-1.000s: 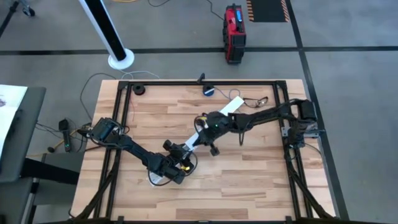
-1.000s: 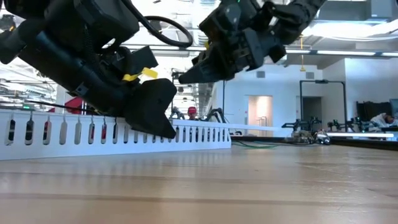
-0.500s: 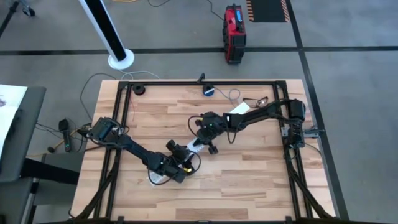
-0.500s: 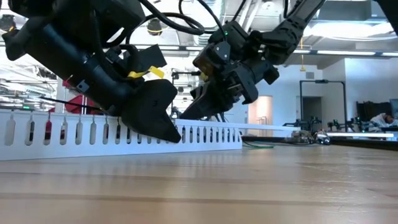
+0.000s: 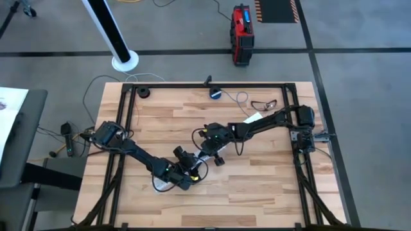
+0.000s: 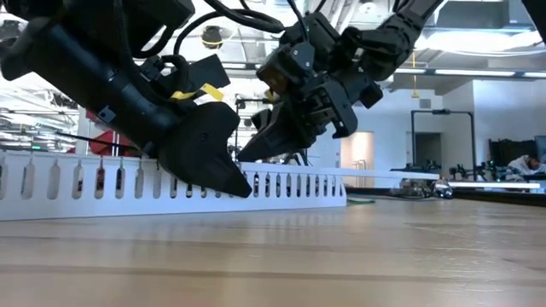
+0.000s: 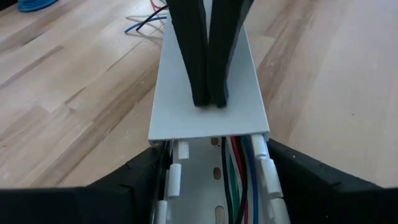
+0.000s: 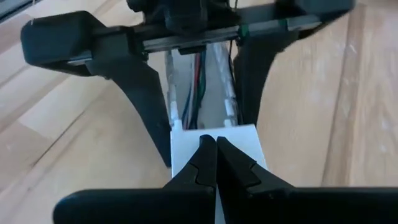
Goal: Ziptie cables
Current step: Close the white cable duct
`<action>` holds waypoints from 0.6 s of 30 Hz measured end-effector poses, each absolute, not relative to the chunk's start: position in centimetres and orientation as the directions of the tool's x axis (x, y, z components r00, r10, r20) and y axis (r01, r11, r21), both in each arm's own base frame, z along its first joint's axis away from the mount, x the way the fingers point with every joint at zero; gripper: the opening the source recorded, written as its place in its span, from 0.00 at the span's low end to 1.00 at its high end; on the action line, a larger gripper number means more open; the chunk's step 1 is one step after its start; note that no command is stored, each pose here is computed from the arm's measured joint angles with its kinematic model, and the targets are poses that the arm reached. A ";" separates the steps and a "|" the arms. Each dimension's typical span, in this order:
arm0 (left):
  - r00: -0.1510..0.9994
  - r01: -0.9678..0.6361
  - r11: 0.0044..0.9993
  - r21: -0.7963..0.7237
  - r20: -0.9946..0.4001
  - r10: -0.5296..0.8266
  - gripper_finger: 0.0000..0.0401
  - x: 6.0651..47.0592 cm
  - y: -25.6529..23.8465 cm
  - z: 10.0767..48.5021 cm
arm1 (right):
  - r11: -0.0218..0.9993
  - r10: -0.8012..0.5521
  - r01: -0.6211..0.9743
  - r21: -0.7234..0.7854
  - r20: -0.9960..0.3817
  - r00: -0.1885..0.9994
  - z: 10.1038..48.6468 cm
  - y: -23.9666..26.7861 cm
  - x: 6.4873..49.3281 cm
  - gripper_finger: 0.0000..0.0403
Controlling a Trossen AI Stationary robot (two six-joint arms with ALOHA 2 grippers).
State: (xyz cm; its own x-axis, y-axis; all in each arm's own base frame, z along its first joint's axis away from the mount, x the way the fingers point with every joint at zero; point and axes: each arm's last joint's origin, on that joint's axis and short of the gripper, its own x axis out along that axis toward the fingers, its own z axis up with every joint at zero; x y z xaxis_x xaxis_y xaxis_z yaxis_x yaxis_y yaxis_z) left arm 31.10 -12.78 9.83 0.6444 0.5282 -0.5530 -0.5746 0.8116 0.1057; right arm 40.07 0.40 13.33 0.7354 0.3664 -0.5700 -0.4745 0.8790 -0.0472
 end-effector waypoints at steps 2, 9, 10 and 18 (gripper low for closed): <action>0.646 -0.572 0.814 0.105 -0.553 0.526 0.58 31.1 -12.8 9.8 | 0.881 0.361 -0.470 -0.056 -0.563 0.743 13.9 0.4 40.1 0.00; 0.647 -0.549 0.828 0.115 -0.569 0.508 0.58 31.2 -12.7 9.8 | 0.880 0.360 -0.466 -0.088 -0.516 0.777 16.2 0.4 40.1 0.00; 0.647 -0.547 0.829 0.116 -0.570 0.507 0.58 31.2 -12.7 9.8 | 0.880 0.360 -0.466 -0.088 -0.517 0.777 16.5 0.4 40.0 0.00; 0.650 -0.530 0.839 0.127 -0.575 0.497 0.58 31.3 -12.8 9.9 | 0.885 0.356 -0.464 -0.024 -0.607 0.710 13.9 -0.3 39.8 0.00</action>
